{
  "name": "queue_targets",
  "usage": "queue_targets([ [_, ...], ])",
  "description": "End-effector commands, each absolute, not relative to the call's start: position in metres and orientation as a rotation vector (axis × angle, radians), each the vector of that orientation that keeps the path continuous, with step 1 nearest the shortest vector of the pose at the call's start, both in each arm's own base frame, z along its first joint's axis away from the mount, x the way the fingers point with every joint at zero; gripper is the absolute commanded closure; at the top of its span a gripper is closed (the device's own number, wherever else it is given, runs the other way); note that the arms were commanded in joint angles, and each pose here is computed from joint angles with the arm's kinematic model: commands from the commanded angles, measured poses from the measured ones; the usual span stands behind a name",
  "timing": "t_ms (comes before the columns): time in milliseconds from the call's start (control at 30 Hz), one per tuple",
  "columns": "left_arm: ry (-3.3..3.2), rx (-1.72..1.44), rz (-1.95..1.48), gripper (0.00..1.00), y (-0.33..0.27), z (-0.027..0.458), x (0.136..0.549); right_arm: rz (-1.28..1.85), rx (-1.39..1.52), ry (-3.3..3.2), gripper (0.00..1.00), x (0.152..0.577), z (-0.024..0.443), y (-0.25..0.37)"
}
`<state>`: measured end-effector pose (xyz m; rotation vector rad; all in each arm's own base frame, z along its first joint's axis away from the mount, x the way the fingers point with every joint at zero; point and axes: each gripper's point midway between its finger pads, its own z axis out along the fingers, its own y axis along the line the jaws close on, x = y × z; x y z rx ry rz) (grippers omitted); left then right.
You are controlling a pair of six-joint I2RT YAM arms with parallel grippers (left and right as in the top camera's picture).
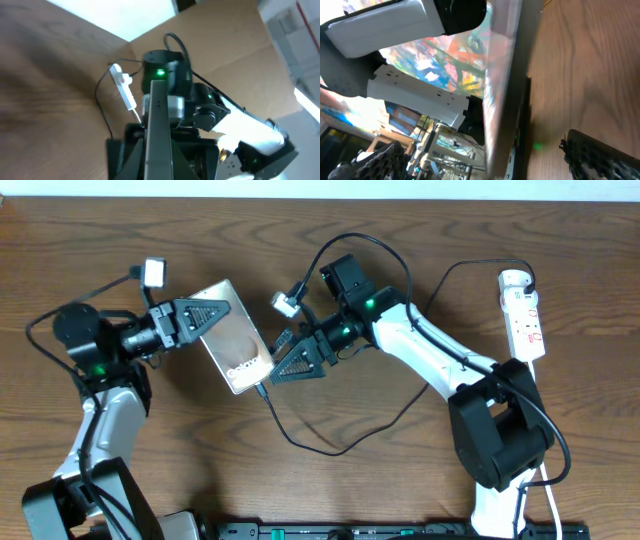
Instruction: Plug charger to phone and switch on socket
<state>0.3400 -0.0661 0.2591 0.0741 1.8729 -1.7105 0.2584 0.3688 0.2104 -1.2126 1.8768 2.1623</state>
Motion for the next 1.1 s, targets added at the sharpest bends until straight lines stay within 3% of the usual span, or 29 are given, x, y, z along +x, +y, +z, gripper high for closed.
queue_targets([
  [0, 1.883, -0.005, -1.687, 0.93, -0.047, 0.233, 0.349, 2.149, -1.206, 1.839, 0.01, 0.267, 0.221, 0.363],
  [500, 2.044, -0.348, -1.642, 0.93, -0.025, 0.112, 0.359, 2.113, -1.184, 1.884, 0.01, 0.272, 0.216, 0.361],
  [700, 2.295, -0.609, -1.425, 0.93, -0.016, 0.042, 0.343, 2.108, -1.183, 1.887, 0.01, 0.272, 0.215, 0.361],
  [1067, 2.442, -0.704, -1.271, 0.93, -0.008, 0.014, 0.327, 2.108, -1.184, 1.887, 0.01, 0.272, 0.215, 0.361],
])
